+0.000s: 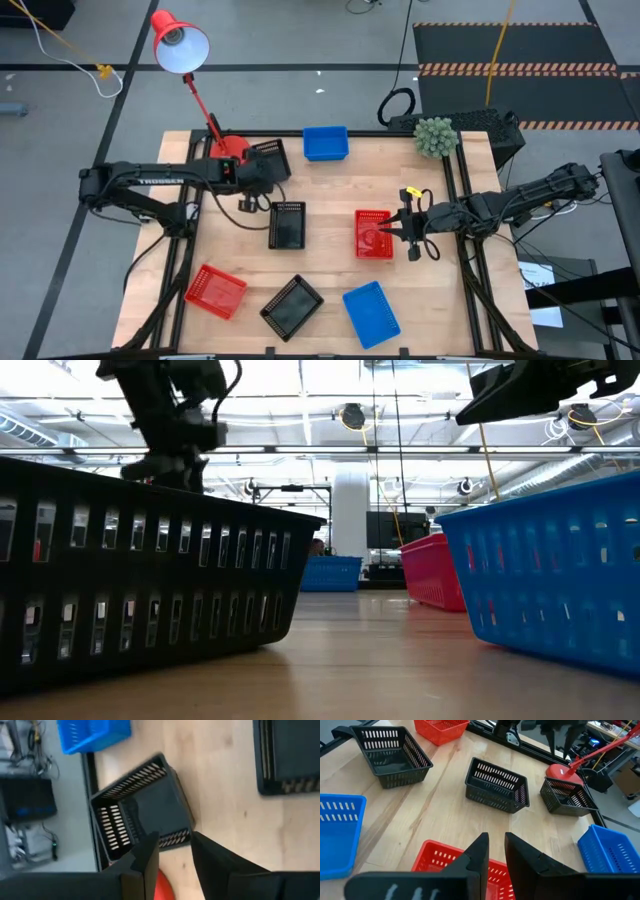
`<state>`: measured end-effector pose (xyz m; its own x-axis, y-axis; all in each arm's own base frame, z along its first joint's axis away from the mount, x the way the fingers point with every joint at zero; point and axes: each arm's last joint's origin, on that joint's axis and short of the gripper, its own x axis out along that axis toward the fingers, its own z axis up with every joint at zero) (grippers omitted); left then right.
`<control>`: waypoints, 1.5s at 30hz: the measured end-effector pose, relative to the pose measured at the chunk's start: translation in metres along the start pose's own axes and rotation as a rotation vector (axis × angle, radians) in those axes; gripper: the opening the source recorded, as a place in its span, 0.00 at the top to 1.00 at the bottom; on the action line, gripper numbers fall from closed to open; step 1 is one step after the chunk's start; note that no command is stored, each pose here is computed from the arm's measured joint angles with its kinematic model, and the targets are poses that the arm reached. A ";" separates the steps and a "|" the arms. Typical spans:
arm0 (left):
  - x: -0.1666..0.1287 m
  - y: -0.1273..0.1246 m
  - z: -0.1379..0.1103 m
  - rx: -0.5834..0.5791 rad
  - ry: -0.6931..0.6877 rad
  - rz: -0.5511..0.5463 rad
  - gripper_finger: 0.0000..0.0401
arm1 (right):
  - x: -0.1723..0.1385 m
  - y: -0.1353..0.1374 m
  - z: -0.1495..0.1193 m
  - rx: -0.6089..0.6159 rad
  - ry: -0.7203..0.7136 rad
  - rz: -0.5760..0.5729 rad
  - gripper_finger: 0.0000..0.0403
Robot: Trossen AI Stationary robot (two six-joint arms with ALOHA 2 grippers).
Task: Stack baskets by color
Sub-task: Stack the top black bin on top the middle black bin
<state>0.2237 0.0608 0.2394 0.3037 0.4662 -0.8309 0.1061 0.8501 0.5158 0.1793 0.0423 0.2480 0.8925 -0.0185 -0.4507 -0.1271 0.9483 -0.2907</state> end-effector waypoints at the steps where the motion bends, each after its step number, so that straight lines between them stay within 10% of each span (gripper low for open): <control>1: 0.004 -0.001 -0.002 0.037 0.005 -0.001 0.71 | 0.000 0.000 0.000 0.000 0.000 0.000 0.86; 15: 0.037 -0.012 -0.027 0.424 0.054 -0.023 0.71 | 0.000 0.000 0.000 -0.010 0.001 0.001 0.86; 45: 0.080 0.014 -0.045 0.649 0.036 -0.118 0.71 | 0.000 0.000 -0.001 -0.034 0.005 0.001 0.86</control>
<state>0.2067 0.1208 0.1710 0.2242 0.3967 -0.8901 0.6894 0.5810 0.4326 0.1792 0.0422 0.2475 0.8903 -0.0187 -0.4550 -0.1429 0.9372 -0.3182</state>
